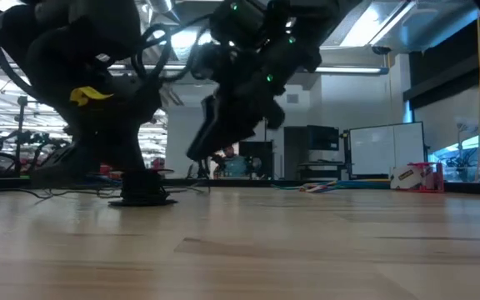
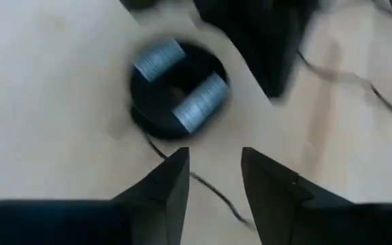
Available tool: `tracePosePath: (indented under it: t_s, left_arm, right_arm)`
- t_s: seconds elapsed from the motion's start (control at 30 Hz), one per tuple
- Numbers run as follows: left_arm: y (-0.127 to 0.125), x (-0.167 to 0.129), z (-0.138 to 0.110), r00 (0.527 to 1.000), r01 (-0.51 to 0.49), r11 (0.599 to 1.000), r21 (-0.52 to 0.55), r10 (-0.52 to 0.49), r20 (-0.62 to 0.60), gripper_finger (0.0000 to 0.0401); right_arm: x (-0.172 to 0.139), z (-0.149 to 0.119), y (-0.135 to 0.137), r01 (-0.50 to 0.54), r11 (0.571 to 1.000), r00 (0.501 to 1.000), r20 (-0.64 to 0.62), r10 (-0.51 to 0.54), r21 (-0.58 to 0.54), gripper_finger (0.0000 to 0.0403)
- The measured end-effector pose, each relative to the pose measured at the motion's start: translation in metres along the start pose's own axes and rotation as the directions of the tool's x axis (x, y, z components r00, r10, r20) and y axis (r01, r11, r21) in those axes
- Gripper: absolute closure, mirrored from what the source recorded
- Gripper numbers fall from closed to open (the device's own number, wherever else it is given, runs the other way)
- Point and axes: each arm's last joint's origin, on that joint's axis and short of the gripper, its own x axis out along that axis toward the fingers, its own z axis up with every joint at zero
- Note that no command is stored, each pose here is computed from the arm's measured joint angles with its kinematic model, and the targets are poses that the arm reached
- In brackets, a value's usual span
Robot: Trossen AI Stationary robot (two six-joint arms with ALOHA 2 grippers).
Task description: Coiling cords
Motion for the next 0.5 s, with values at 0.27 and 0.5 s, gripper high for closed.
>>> tracePosePath:
  t_s: [0.27,0.5]
  left_arm:
    - [-0.005,-0.006,-0.004,1.0,0.002,0.999,-0.049,-0.002,-0.014,0.04]
    - [-0.012,-0.024,-0.005,1.0,0.01,0.991,-0.132,-0.011,-0.004,0.04]
  right_arm:
    - [0.021,0.011,0.023,-0.042,0.999,0.991,0.125,0.044,-0.022,0.0263]
    - [0.012,0.0,0.024,-0.019,1.0,0.999,-0.05,0.019,0.0,0.0262]
